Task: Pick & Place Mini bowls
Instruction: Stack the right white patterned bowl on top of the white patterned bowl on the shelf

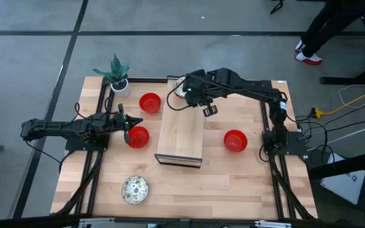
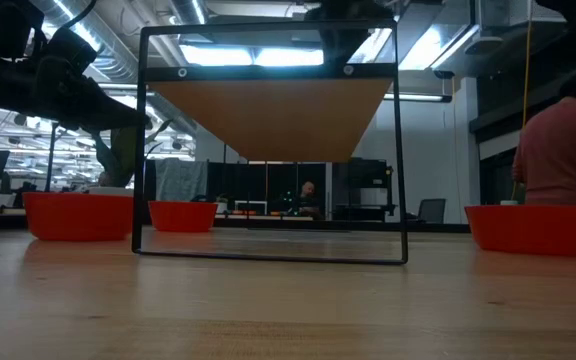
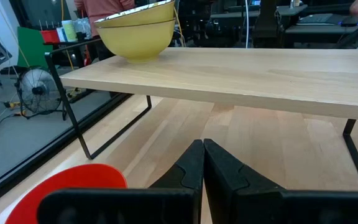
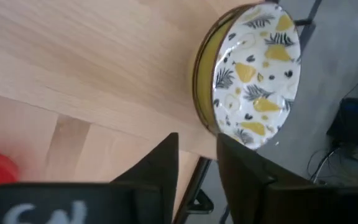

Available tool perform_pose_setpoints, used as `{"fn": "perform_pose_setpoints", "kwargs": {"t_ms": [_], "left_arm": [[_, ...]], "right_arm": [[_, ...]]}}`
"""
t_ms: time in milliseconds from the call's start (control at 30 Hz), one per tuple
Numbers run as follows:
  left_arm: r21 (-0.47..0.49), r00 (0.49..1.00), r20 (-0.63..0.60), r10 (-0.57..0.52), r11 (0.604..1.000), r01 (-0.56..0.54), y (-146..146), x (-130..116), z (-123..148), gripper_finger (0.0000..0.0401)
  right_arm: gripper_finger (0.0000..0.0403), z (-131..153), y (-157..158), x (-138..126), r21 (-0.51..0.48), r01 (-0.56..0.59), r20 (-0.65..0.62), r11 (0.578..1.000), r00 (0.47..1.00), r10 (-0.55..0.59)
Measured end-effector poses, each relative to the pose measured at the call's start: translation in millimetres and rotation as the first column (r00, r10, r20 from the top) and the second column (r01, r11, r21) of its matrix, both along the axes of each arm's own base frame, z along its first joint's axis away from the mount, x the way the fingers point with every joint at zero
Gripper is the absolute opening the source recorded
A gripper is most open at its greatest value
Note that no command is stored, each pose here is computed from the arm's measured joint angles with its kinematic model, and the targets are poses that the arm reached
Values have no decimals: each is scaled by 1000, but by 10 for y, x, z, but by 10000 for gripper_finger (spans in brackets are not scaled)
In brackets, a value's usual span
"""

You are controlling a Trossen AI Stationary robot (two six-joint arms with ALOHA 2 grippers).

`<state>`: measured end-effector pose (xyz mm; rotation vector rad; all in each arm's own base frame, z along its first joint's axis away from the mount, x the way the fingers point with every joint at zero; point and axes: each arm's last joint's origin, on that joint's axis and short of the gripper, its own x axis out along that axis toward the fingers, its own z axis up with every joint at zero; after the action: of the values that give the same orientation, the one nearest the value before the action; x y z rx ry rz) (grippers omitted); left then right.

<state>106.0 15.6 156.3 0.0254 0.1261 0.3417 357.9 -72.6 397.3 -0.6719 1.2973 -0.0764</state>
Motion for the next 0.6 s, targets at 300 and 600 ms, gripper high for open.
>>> {"fn": "perform_pose_setpoints", "kwargs": {"t_ms": [300, 600], "left_arm": [[0, 1000, 0, 0, 1000, 0, 0, 0, 0, 4], [0, 1000, 0, 0, 1000, 0, 0, 0, 0, 4]], "right_arm": [[33, 168, 66, -139, 24, 65, 87, 998, 994, -67], [10, 205, 9, -174, 64, 161, 144, 985, 975, -169]]}}
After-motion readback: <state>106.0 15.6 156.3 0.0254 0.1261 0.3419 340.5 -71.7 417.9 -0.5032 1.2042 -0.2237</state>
